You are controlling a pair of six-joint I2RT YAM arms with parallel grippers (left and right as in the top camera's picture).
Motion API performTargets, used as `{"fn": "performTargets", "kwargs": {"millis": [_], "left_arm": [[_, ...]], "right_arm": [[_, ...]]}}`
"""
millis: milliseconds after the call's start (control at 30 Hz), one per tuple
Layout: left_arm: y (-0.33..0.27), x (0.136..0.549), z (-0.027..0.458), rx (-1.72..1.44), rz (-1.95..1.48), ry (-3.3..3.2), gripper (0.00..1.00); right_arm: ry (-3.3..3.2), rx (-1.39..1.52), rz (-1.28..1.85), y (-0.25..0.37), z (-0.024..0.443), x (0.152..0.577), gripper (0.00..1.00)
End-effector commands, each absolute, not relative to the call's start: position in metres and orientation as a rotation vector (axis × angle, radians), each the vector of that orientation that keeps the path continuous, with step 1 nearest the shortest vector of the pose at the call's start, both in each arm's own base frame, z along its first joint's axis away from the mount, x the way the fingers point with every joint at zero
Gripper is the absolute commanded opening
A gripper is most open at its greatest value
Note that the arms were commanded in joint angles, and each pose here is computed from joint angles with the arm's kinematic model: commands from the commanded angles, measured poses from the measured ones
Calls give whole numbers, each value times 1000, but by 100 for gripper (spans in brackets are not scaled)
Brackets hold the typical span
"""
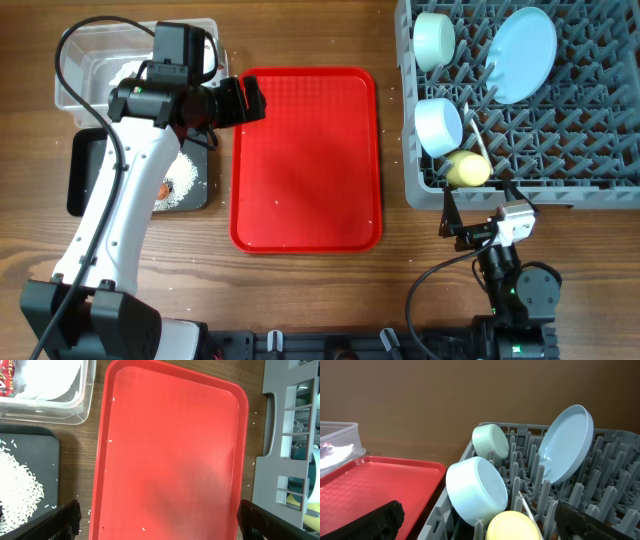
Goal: Sort waste into correct bins and load items into the dishwasher rack
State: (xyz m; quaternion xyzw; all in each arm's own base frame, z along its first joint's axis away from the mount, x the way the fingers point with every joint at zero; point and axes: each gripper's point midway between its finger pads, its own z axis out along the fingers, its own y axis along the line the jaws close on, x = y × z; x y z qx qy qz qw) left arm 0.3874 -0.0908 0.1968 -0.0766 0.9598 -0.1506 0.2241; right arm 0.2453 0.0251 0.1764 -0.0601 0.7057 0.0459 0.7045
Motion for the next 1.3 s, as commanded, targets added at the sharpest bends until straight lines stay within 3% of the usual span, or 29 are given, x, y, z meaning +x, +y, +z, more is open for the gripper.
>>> {"fn": "performTargets", "kwargs": {"millis": [0, 500, 867, 1267], "left_arm": [[-94, 388, 193, -217, -429, 2660, 100], [-82, 381, 187, -200, -333, 2694, 100], [-79, 413, 208, -170, -282, 2350, 100], [-52, 324, 166, -180, -329, 2040, 100]], "right_arm": [[1553, -151, 119, 29, 178, 244, 100], [1561, -151, 120, 29, 176, 245, 100], [1561, -151, 120, 29, 176, 245, 100], [1561, -150, 120, 29, 176, 245, 100]]}}
